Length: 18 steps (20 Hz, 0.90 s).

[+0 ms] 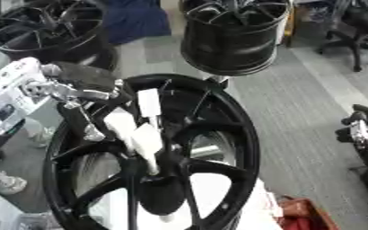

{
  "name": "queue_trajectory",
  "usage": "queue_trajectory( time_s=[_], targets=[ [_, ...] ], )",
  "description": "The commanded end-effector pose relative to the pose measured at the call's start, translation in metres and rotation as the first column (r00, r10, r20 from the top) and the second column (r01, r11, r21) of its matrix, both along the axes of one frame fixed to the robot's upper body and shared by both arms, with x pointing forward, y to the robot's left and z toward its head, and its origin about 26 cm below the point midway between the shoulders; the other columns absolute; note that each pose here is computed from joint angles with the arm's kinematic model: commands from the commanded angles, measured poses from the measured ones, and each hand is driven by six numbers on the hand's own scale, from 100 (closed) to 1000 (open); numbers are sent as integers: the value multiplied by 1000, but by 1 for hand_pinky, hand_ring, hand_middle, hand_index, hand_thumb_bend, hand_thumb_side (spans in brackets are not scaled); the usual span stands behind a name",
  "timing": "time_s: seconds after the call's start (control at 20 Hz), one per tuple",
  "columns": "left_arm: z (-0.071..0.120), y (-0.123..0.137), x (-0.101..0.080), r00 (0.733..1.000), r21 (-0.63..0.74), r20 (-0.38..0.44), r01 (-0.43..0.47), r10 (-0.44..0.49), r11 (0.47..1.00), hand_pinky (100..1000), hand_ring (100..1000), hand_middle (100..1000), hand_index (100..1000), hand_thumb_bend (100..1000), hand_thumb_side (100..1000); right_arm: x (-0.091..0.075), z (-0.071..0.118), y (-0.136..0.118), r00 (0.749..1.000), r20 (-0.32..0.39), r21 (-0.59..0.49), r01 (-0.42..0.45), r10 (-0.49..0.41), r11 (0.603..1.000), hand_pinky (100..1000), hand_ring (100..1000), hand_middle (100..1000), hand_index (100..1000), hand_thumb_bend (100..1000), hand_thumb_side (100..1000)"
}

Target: Pull the pin out of the wheel hub.

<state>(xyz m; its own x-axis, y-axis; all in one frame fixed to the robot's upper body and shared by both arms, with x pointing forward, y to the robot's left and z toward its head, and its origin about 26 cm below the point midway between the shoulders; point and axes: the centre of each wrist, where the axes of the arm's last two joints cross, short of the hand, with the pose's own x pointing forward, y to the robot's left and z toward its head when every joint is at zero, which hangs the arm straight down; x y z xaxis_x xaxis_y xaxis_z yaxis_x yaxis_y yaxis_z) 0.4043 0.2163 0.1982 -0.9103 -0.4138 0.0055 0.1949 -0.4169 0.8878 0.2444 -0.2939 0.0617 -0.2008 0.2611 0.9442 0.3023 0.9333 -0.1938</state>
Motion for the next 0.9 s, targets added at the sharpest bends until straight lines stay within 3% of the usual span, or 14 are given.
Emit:
queue_trajectory(
  time_s=[0.05, 0.3, 0.55, 0.7, 0.9],
  targets=[
    [13, 5, 1, 974, 245, -48, 226, -221, 943, 721, 471, 476, 624, 129, 189, 1, 5, -3, 1000, 15, -17, -6, 6, 1000, 580, 567, 582, 804, 100, 565],
    [35, 4, -2, 979, 159, -29, 204, -202, 966, 703, 450, 437, 583, 100, 234, 0, 5, -4, 1000, 13, -16, -3, 3, 1000, 580, 567, 582, 804, 100, 566],
    [72, 10, -12, 985, 55, 14, 169, -170, 984, 703, 449, 434, 583, 100, 204, 0, 3, -5, 1000, 8, -16, 2, -1, 1000, 580, 567, 581, 804, 100, 568],
    [91, 27, -19, 992, 18, 39, 115, -116, 993, 705, 450, 437, 588, 100, 204, -1, 3, -6, 1000, 7, -17, 8, -7, 1000, 580, 567, 582, 804, 100, 569],
    [100, 79, -27, 998, -17, 32, -60, 61, 998, 694, 452, 440, 600, 100, 204, -2, 2, -7, 1000, 6, -16, 18, -17, 1000, 580, 567, 582, 804, 100, 570]
  ],
)
